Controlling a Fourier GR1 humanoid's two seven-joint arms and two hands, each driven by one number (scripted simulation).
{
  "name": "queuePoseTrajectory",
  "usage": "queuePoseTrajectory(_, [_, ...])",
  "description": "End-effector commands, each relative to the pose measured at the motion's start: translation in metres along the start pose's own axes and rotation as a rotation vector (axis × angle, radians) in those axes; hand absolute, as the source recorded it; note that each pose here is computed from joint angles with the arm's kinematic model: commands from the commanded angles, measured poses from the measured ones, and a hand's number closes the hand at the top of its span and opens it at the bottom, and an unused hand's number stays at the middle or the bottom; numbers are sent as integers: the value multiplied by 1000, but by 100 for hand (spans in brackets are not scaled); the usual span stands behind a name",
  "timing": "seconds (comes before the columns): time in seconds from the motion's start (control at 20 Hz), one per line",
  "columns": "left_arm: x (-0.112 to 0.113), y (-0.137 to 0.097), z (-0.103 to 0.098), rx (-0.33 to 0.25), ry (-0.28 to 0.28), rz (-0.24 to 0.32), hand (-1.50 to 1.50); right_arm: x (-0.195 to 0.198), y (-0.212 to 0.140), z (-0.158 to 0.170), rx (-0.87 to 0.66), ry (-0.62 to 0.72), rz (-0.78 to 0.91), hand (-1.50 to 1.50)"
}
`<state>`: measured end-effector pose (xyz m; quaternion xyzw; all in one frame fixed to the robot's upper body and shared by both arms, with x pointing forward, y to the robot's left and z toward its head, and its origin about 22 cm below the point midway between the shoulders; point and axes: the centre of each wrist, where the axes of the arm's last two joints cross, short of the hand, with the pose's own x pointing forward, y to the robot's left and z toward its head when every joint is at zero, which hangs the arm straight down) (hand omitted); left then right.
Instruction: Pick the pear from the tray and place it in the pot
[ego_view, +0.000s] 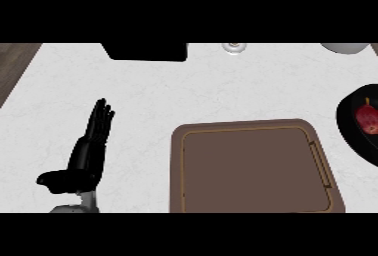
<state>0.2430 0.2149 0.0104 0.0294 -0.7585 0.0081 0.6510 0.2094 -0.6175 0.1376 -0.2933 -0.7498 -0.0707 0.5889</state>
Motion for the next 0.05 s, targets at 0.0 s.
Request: queuePoseTrajectory(0.0, [6, 9, -10, 4, -11, -16, 0, 6, -15, 4, -55, 4, -14, -150])
